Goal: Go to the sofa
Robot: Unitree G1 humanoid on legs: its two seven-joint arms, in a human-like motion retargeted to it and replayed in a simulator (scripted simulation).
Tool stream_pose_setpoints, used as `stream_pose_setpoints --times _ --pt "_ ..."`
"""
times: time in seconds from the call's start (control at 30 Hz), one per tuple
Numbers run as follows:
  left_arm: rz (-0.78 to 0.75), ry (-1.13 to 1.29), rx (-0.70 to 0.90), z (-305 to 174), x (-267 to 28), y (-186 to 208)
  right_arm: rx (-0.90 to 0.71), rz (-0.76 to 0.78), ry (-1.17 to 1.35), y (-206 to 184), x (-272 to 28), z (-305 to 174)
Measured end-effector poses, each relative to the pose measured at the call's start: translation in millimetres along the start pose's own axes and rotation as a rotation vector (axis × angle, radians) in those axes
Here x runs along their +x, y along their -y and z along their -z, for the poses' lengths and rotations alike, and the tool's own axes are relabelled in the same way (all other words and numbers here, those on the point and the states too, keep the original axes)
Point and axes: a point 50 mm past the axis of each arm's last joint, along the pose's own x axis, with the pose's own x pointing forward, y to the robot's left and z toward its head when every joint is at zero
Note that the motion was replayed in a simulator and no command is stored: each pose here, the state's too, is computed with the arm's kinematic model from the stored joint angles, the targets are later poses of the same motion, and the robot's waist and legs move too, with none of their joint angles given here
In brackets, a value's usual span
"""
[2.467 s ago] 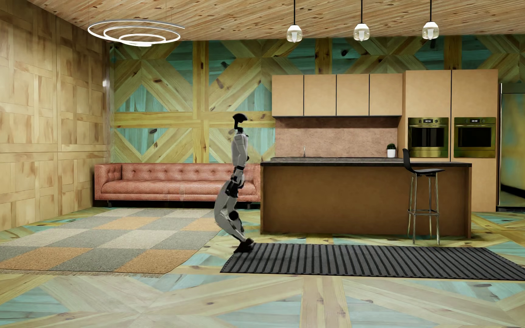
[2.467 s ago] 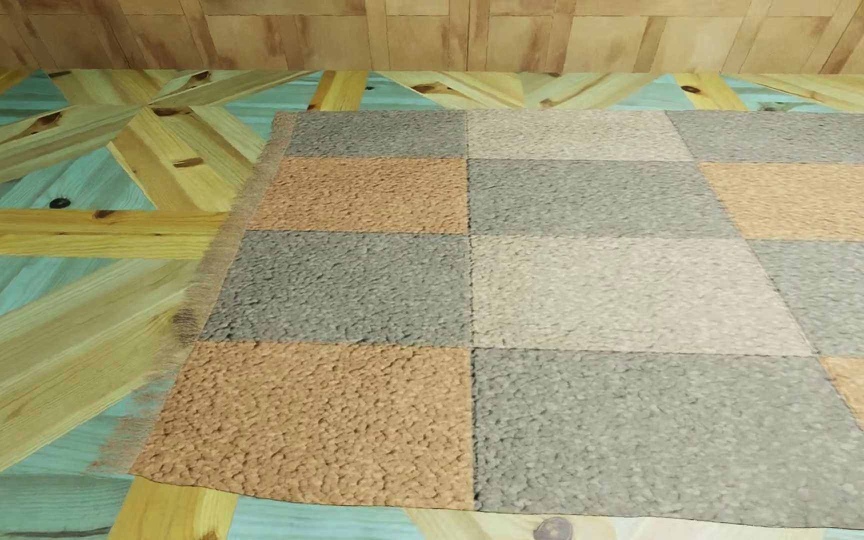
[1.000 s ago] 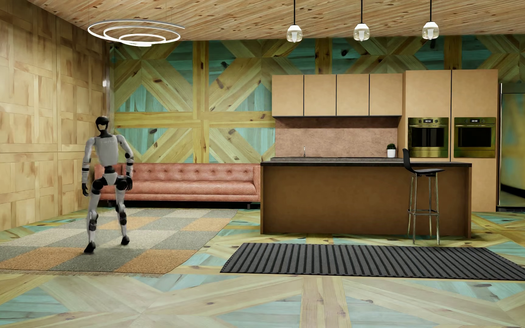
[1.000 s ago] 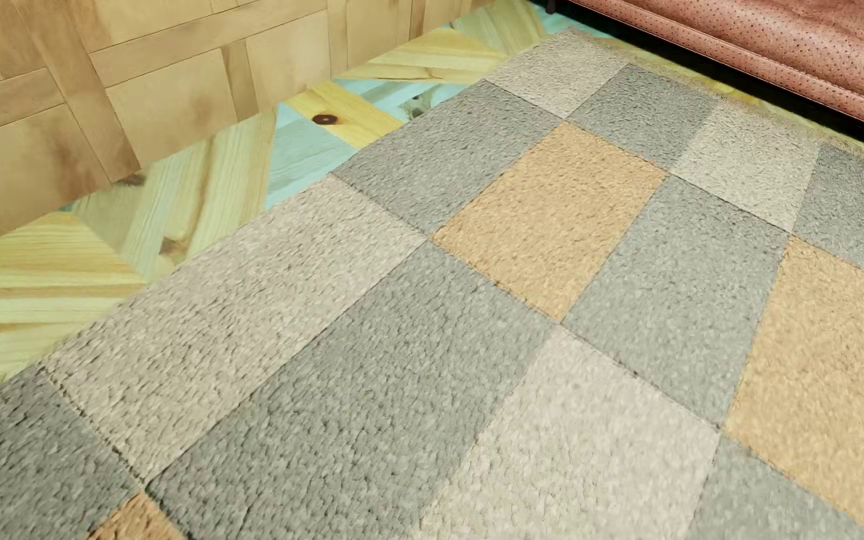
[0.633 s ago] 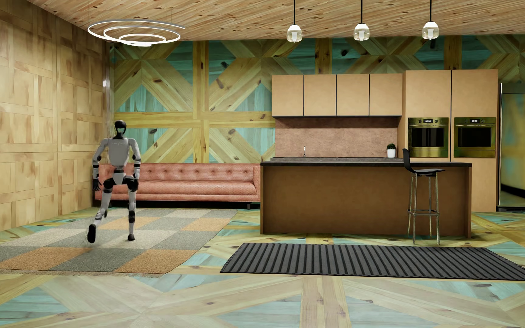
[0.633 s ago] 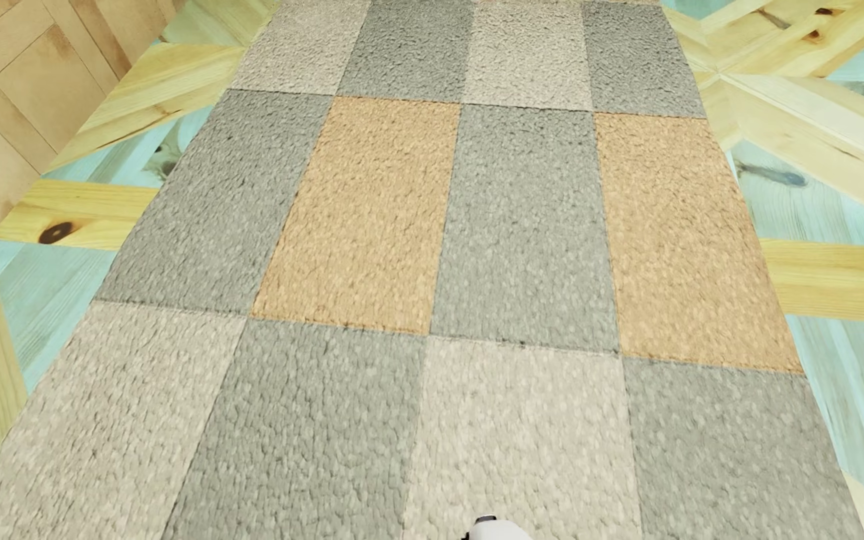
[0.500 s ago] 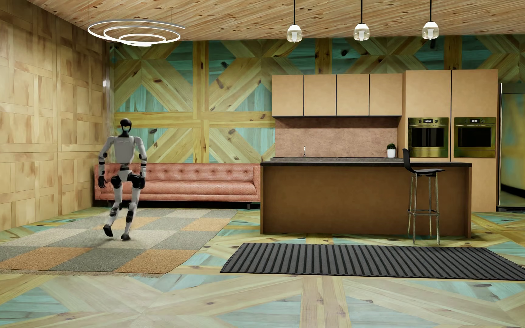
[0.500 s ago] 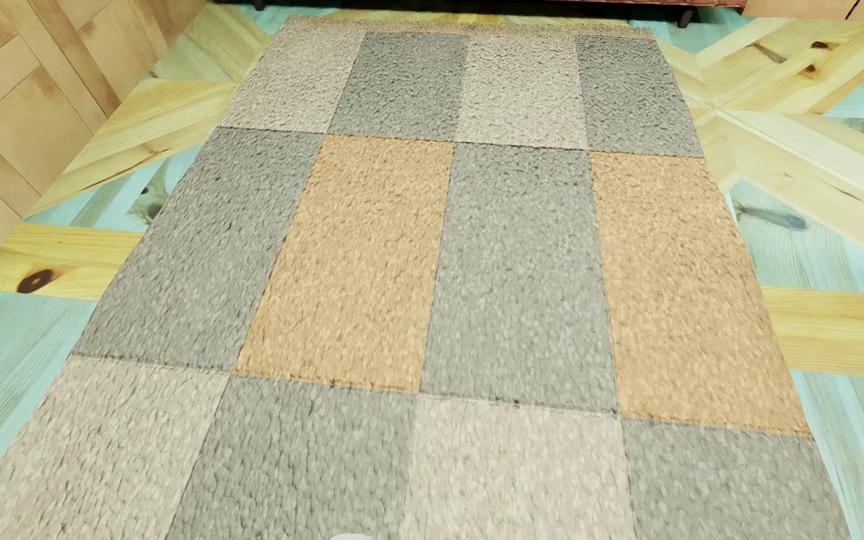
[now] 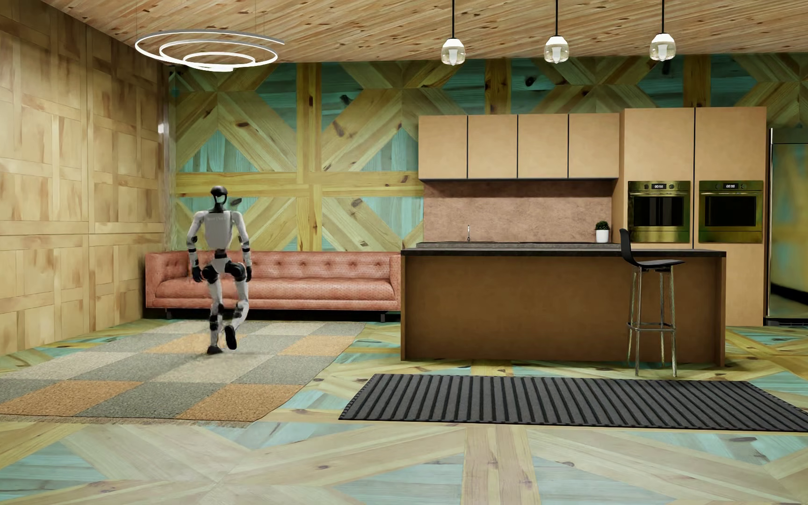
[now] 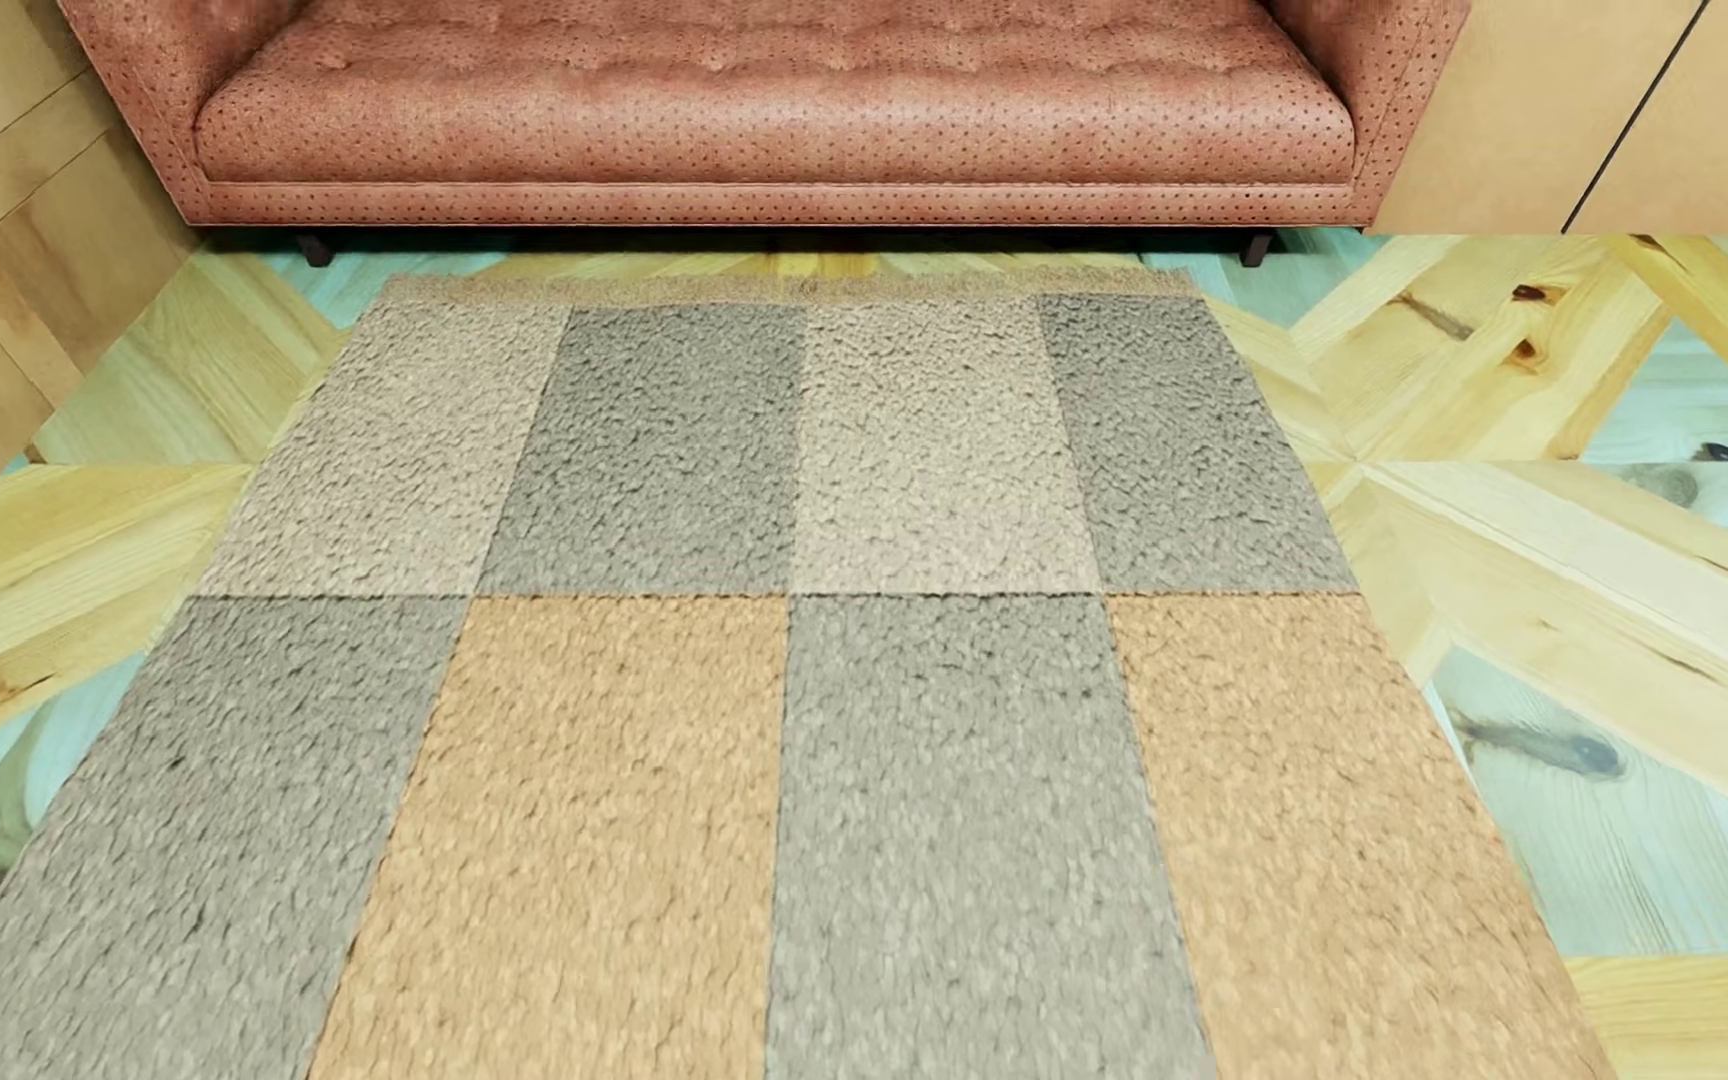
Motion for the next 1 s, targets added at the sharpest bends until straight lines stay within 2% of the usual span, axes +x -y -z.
stream_pose_setpoints --times 0.03,0.13,0.23,0.3,0.33,0.37,0.47,0.6,0.73,0.83,0.9,0.93,0.97,1.0 --pt "-0.043 0.091 -0.016 -25 3 -14 -0.051 -0.085 -0.147 -25 -2 32" --pt "-0.137 0.372 -0.018 -101 -2 -47 -0.12 -0.222 -0.302 -64 -34 85" --pt "-0.214 0.489 -0.017 -134 -11 -74 -0.151 -0.314 -0.385 -90 -57 112" --pt "-0.217 0.408 -0.066 -114 -5 -72 -0.169 -0.345 -0.422 -97 -65 122" --pt "-0.182 0.314 -0.087 -91 4 -58 -0.196 -0.355 -0.428 -97 -65 123" --pt "-0.138 0.201 -0.093 -64 10 -42 -0.197 -0.338 -0.415 -91 -60 119" --pt "-0.024 -0.058 0.001 -1 11 -10 -0.155 -0.233 -0.227 -64 -23 65" --pt "0.056 -0.302 0.025 78 -22 18 -0.084 -0.009 0.116 7 7 -37" --pt "0.078 -0.381 0.027 104 -39 25 0.015 0.233 0.389 85 -1 -118" --pt "0.052 -0.423 -0.029 113 -44 25 0.08 0.254 0.401 85 -5 -114" --pt "0.049 -0.434 -0.038 113 -43 25 0.087 0.168 0.269 53 5 -79" --pt "0.026 -0.367 -0.058 97 -33 20 0.138 0.141 0.193 39 10 -60" --pt "0.001 -0.336 -0.062 85 -24 10 0.099 0.084 0.105 22 15 -43" --pt "-0.015 -0.212 -0.037 52 -10 0 -0.047 -0.015 0.045 0 15 -29"
